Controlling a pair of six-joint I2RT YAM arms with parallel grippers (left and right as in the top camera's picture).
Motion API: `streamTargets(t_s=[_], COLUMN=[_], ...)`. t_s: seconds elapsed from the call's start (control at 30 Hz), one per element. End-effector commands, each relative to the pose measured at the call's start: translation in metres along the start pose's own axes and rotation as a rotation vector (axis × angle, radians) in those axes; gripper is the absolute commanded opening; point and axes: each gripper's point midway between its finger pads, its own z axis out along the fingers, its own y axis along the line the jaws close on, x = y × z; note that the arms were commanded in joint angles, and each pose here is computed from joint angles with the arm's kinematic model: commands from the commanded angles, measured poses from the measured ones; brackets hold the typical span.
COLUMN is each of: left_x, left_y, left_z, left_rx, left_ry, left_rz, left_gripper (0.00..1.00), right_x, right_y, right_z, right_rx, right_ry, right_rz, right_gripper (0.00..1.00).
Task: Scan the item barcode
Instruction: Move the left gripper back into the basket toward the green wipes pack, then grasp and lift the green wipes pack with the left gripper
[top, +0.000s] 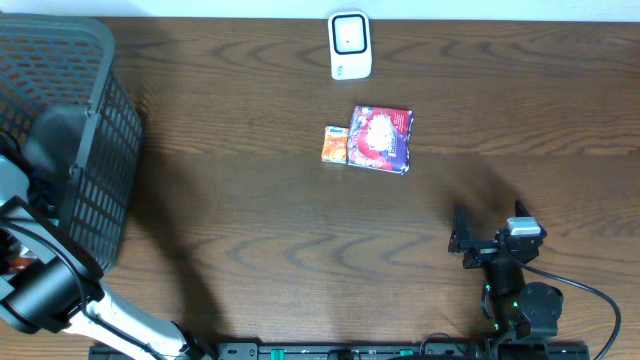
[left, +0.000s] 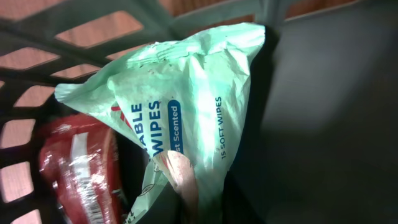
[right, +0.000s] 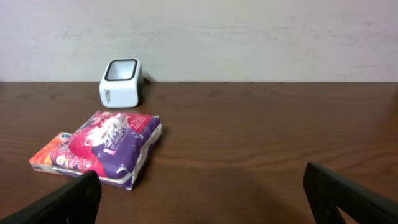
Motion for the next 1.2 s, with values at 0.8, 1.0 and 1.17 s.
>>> streamTargets(t_s=[0.8, 1.0, 1.17], left_x=[-0.007, 0.054, 0.122], left_y=[-0.096, -0.117, -0.146], left_z=[-0.354, -0.427, -0.461], left_rx=[1.242, 1.400, 1.502], left_ry=[-0.397, -0.483, -0.500], left_rz=[0.203, 0.435, 0.699], left_gripper=[0.07, 0.07, 0.07], right_x=[0.000, 0.000, 0.000], right_y=[0.001, 0.001, 0.001], right_z=[0.000, 0.000, 0.000], right_rx=[-0.001, -0.001, -0.001], right_ry=[0.000, 0.000, 0.000], right_rz=[-0.003, -0.003, -0.004], right_gripper=[0.99, 0.99, 0.99])
